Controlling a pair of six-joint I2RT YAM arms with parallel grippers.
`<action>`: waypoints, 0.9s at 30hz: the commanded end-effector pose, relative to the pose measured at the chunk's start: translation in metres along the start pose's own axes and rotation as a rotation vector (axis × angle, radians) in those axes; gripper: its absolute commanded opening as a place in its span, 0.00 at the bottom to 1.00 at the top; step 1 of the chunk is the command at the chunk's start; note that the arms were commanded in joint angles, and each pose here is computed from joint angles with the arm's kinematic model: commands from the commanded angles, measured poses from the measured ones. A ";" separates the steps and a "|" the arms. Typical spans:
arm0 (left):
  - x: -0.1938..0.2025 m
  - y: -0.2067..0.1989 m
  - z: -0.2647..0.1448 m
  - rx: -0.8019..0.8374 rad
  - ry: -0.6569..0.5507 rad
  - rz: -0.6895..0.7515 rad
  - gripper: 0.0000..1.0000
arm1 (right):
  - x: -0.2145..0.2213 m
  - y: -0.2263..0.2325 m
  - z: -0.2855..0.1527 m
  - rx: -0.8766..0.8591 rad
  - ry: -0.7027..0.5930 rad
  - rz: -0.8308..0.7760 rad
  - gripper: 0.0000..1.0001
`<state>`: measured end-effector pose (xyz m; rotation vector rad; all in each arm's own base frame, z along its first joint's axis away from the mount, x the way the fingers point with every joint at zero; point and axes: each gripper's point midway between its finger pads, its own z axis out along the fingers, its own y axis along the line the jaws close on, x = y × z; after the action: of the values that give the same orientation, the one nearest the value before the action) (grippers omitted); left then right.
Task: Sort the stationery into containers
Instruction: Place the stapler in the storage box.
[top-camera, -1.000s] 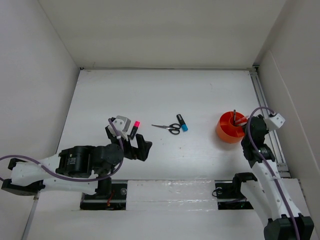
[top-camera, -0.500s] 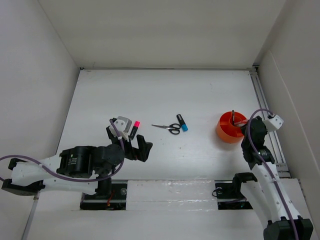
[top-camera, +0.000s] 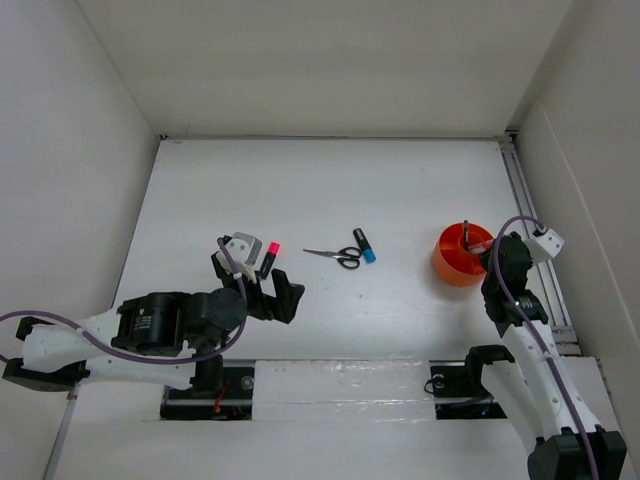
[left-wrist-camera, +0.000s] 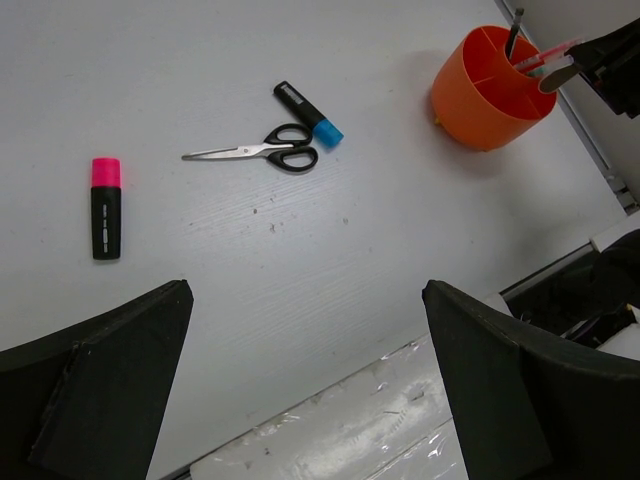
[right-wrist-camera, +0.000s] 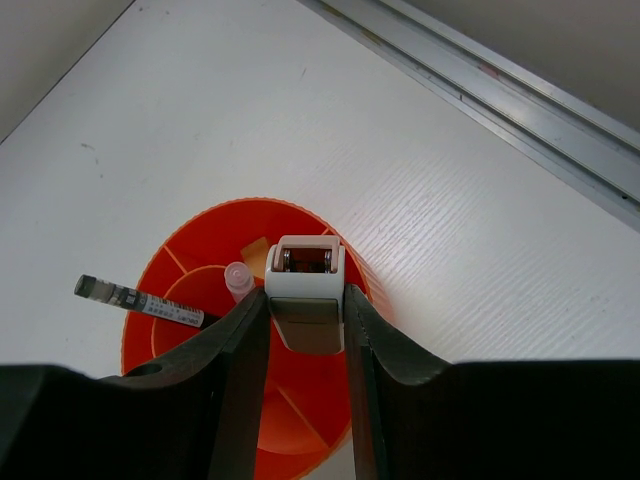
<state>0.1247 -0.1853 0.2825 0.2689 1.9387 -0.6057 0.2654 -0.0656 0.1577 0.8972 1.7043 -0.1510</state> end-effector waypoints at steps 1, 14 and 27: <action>-0.004 -0.003 0.000 0.014 -0.017 -0.015 1.00 | -0.018 0.011 -0.002 -0.030 -0.044 0.051 0.06; -0.006 -0.002 -0.001 0.018 -0.022 -0.013 1.00 | -0.015 0.009 0.000 -0.021 -0.032 0.040 0.32; -0.006 -0.002 -0.001 0.018 -0.022 -0.013 1.00 | -0.020 0.011 -0.004 -0.030 -0.044 0.060 0.72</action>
<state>0.1246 -0.1840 0.2832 0.2701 1.9354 -0.6089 0.2658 -0.0643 0.1560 0.9097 1.7058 -0.1393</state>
